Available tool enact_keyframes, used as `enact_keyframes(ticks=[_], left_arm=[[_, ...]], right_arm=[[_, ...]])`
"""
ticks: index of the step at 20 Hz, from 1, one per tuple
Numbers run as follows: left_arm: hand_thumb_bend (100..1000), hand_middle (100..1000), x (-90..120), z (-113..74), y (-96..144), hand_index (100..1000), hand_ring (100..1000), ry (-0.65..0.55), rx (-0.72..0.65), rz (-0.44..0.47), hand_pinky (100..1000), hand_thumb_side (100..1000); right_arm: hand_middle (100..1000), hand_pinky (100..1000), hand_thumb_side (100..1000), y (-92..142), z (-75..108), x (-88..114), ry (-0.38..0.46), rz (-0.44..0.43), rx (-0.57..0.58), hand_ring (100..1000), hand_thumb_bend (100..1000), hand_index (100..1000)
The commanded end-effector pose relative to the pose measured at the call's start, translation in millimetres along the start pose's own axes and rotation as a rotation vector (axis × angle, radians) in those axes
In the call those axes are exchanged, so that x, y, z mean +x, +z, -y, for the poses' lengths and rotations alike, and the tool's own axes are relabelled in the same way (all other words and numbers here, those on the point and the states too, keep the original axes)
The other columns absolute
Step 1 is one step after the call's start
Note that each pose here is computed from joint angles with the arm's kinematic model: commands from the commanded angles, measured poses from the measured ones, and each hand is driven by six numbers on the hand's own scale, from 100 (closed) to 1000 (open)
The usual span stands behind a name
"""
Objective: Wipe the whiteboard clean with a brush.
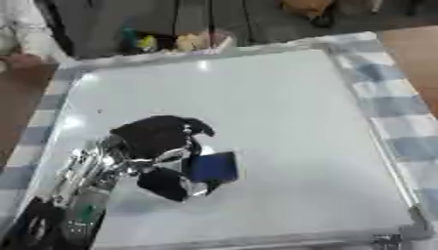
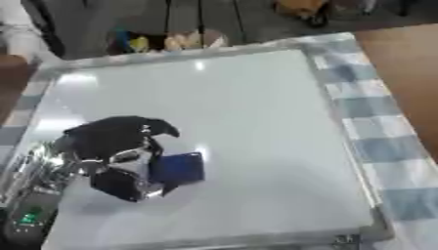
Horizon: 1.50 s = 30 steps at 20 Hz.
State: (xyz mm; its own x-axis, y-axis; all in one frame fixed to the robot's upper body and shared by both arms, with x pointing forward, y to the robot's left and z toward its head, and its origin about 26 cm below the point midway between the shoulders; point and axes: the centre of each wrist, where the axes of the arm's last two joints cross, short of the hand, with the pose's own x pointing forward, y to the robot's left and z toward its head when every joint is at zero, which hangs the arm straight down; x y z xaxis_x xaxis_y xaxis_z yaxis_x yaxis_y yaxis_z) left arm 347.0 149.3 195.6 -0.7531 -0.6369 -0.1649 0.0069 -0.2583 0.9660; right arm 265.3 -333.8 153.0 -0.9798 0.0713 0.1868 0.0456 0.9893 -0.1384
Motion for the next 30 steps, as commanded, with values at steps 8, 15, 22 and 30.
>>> enact_keyframes(ticks=[8, 15, 22, 30], left_arm=[[331, 864, -0.1, -1.2, 0.2, 498, 945, -0.028, -0.02, 0.005, 866, 972], [317, 845, -1.4, 4.7, -2.8, 479, 939, -0.044, -0.026, -0.031, 862, 924], [264, 839, -3.2, 11.3, -7.5, 477, 936, -0.051, -0.028, -0.063, 860, 849], [217, 823, -3.6, 12.8, -9.9, 471, 927, -0.063, -0.021, -0.076, 858, 842]], right_arm=[[641, 806, 920, -5.6, -0.8, 1.8, 0.005, 0.021, 0.017, 825, 100, 900], [637, 807, 925, -5.3, -2.7, 1.3, 0.003, 0.022, 0.02, 826, 100, 902], [635, 807, 927, -5.4, -4.4, 0.8, 0.003, 0.024, 0.023, 827, 100, 903], [633, 808, 927, -5.4, -6.1, 0.4, 0.003, 0.025, 0.028, 828, 100, 904]])
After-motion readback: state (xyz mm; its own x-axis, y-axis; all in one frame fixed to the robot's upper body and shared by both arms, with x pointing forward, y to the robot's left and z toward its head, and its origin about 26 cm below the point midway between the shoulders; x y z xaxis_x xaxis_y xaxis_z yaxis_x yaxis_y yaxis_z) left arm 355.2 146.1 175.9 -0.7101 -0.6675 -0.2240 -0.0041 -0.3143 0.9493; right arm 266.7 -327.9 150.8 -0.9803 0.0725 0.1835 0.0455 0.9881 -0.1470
